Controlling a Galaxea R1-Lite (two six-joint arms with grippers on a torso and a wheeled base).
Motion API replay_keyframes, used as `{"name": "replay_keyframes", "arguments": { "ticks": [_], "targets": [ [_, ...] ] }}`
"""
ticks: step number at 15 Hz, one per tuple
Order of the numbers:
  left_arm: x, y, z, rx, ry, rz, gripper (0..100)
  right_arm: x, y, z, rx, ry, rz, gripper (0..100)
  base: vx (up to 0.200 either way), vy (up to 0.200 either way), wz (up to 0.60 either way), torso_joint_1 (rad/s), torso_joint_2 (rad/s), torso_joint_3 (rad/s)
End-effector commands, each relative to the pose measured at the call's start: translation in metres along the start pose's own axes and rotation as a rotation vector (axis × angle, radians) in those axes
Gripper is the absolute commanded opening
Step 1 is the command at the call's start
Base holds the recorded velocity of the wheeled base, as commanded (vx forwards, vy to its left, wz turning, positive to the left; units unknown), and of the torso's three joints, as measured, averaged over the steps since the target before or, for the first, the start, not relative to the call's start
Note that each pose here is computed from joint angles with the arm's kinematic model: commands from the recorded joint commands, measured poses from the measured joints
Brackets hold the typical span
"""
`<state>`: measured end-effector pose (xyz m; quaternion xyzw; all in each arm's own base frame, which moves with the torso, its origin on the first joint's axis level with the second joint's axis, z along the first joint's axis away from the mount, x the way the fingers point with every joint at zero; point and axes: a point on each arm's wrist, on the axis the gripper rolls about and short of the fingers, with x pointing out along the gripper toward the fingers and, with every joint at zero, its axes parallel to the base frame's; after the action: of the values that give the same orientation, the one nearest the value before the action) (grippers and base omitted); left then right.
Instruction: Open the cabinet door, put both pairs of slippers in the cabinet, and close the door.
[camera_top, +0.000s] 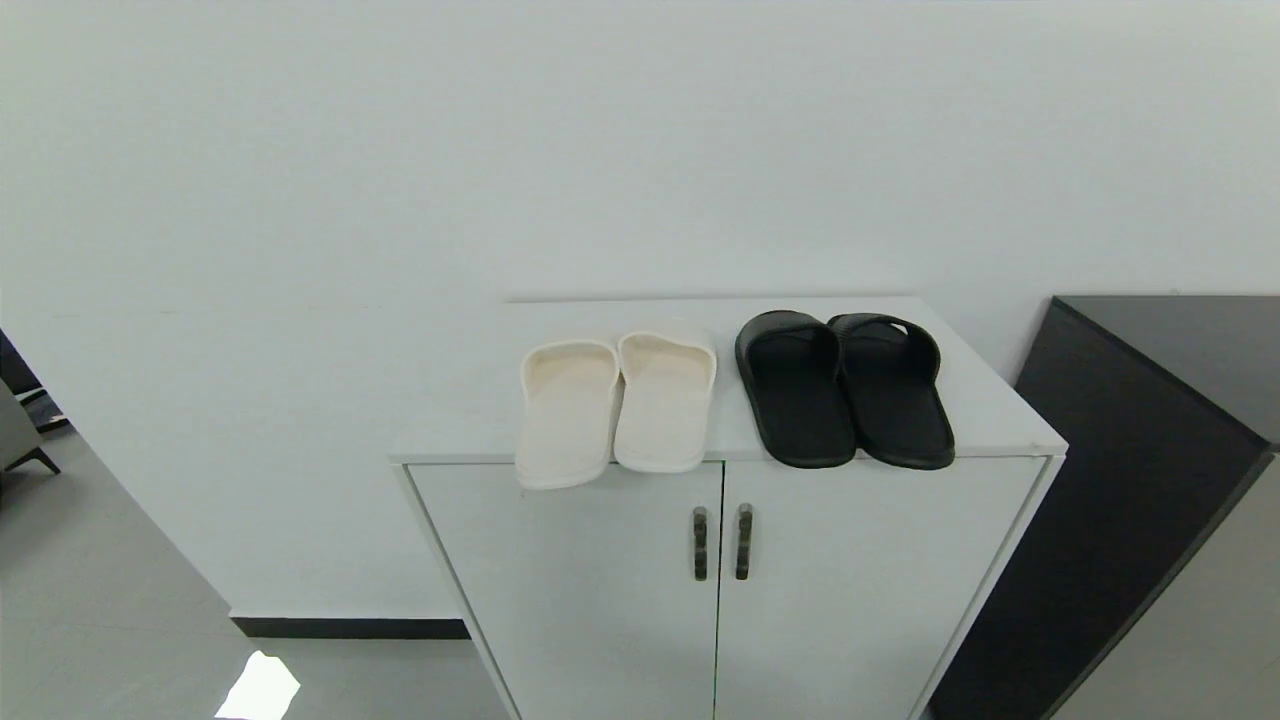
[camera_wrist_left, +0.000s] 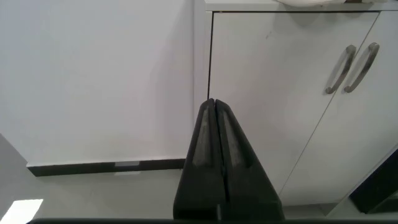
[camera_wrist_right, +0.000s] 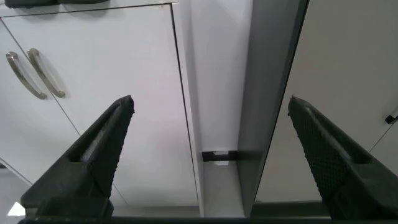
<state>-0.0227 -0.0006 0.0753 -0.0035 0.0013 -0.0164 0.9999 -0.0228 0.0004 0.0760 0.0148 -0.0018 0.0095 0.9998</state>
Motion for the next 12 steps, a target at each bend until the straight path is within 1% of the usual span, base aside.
{"name": "replay_keyframes", "arguments": {
  "ticks": [1,4,5,6,7,8,9,10,11,12],
  "targets": [
    [0.000,0.000,0.000,0.002,0.001,0.001,0,0.000,0.000,0.000,-0.002,-0.001,0.001,100,0.000,0.000,0.00,0.000,0.00,0.000],
    [0.000,0.000,0.000,0.002,0.001,-0.001,0,0.000,0.000,0.000,0.032,0.004,-0.004,100,0.000,0.000,0.00,0.000,0.00,0.000],
    [0.000,0.000,0.000,0.004,-0.001,-0.001,0,-0.003,0.000,0.015,0.053,-0.060,-0.013,100,0.000,0.000,0.00,0.000,0.00,0.000],
    [0.000,0.000,0.000,0.004,0.001,-0.001,0,-0.011,0.001,0.059,0.140,-0.150,0.008,100,0.000,0.000,0.00,0.000,0.00,0.000],
    [0.000,0.000,0.000,0.004,0.001,-0.001,0,-0.010,0.002,0.068,0.150,-0.132,0.018,100,0.000,0.000,0.00,0.000,0.00,0.000],
    [0.000,0.000,0.000,0.004,0.001,-0.001,0,0.001,0.002,0.074,0.077,-0.037,0.037,100,0.000,0.000,0.00,0.000,0.00,0.000],
    [0.000,0.000,0.000,0.004,0.001,-0.001,0,0.013,0.003,0.077,0.042,0.041,0.091,100,0.000,0.000,0.00,0.000,0.00,0.000],
    [0.000,0.000,0.000,0.009,0.001,-0.001,0,0.027,0.004,0.084,0.047,0.114,0.150,100,0.000,0.000,0.00,0.000,0.00,0.000],
    [0.000,0.000,0.000,0.022,0.001,-0.003,0,0.043,0.006,0.089,0.057,0.169,0.173,100,0.000,0.000,0.00,0.000,0.00,0.000],
    [0.000,0.000,0.000,0.036,0.000,-0.004,0,0.057,0.007,0.094,0.063,0.183,0.196,100,0.000,0.000,0.00,0.000,0.00,0.000]
  ]
}}
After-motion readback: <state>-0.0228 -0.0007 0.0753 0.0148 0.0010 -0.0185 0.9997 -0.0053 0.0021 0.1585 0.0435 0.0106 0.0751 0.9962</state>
